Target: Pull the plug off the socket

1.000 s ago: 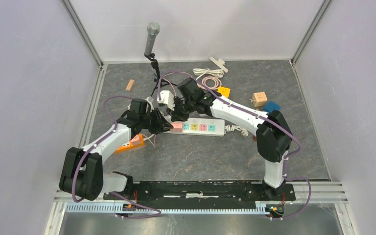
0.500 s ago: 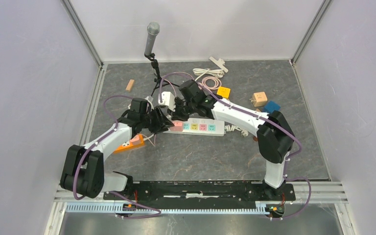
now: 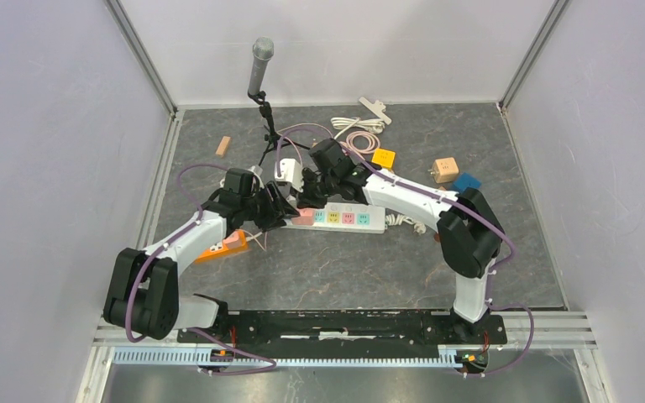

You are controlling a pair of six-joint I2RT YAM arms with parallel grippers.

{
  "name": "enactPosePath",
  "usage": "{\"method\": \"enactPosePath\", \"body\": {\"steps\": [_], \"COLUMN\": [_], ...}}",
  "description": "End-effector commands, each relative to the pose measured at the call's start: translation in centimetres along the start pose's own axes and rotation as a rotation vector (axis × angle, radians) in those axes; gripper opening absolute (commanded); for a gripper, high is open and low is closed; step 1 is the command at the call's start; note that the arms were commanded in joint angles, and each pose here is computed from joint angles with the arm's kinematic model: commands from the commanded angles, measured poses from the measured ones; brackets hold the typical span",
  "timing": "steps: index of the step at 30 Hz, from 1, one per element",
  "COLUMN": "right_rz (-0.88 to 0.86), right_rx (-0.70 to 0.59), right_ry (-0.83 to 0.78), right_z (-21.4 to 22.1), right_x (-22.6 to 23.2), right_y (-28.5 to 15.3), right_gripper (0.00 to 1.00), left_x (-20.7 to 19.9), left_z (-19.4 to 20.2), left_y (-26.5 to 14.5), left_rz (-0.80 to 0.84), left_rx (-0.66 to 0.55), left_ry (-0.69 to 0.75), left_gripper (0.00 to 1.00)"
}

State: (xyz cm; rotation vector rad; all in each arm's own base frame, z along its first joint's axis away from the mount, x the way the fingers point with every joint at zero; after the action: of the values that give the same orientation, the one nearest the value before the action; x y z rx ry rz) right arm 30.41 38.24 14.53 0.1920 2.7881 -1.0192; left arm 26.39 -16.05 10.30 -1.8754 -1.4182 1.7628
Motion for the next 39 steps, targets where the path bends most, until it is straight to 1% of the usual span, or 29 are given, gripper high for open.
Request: {"method": "enactPosePath", "body": {"steps": [1, 4, 8, 10, 14, 20, 22, 24, 27, 31, 34, 37, 38, 39], "right_rz": [-0.015, -0.008, -0.006, -0.008, -0.012, -0.021, 0.008, 0.077, 0.217, 0.408, 0.49, 0.576, 0.61, 0.627], "right_rx": [-0.041, -0.091, -0.172, -0.206, -0.251, -0.264, -0.257, -0.245, -0.257, -0.284, -0.295, -0.242, -0.202, -0.166], "right_ry": [0.022, 0.041, 0.075, 0.101, 0.115, 0.134, 0.136, 0.148, 0.185, 0.288, 0.325, 0.382, 0.422, 0.456], "right_z": [-1.5, -3.4, -5.6, -6.3, -7.1, -7.2, -7.2, -7.1, -6.9, -5.6, -4.6, -2.5, -1.3, -0.4], "right_x": [-0.6, -1.3, -2.3, -2.8, -3.2, -3.1, -3.4, -4.3, -6.1, -8.0, -8.2, -7.7, -7.6, -7.4], "right_y": [-0.5, -1.1, -2.3, -2.9, -3.7, -3.6, -3.8, -4.5, -6.5, -10.0, -12.6, -14.6, -15.4, -15.9], "right_gripper": [0.0, 0.0, 0.0, 0.0, 0.0, 0.0, 0.0, 0.0, 0.0, 0.0, 0.0, 0.0, 0.0, 0.0], "left_x": [2.6, 2.9, 4.4, 5.2, 5.7, 5.8, 5.7, 5.1, 3.4, -0.2, -2.6, -4.0, -4.2, -4.5], "left_z": [0.8, 0.7, 1.1, 1.4, 1.6, 1.6, 1.5, 1.2, 0.2, -1.6, -3.3, -5.0, -5.5, -6.0], "left_y": [0.4, 0.4, 0.6, 0.7, 0.7, 0.8, 0.8, 0.7, 0.3, -1.0, -2.6, -4.4, -5.0, -5.6], "left_rz": [-0.118, -0.144, -0.23, -0.269, -0.297, -0.31, -0.305, -0.282, -0.212, -0.091, -0.036, -0.033, -0.042, -0.049], "left_rx": [0.006, -0.001, 0.015, 0.025, 0.033, 0.042, 0.043, 0.036, 0.012, -0.035, -0.1, -0.179, -0.205, -0.23], "left_ry": [-0.011, -0.019, -0.05, -0.063, -0.072, -0.073, -0.07, -0.058, -0.033, 0.022, 0.067, 0.119, 0.136, 0.154], "left_gripper": [0.61, 0.6, 0.55, 0.52, 0.51, 0.5, 0.51, 0.51, 0.55, 0.67, 0.78, 0.92, 0.99, 1.0]}}
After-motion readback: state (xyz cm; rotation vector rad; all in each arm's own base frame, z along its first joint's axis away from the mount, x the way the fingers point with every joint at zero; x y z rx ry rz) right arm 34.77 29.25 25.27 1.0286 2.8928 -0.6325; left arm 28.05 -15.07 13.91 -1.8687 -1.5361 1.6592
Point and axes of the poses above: each gripper's point midway between its finger pads, its own y axis out along the fingers, its own x axis along the line the jaws close on, z = x × y, the point moved 3 cm from there along -y, back along the fingers, and after that the axes turned 2 degrees about -y, right-handed, at the moved point
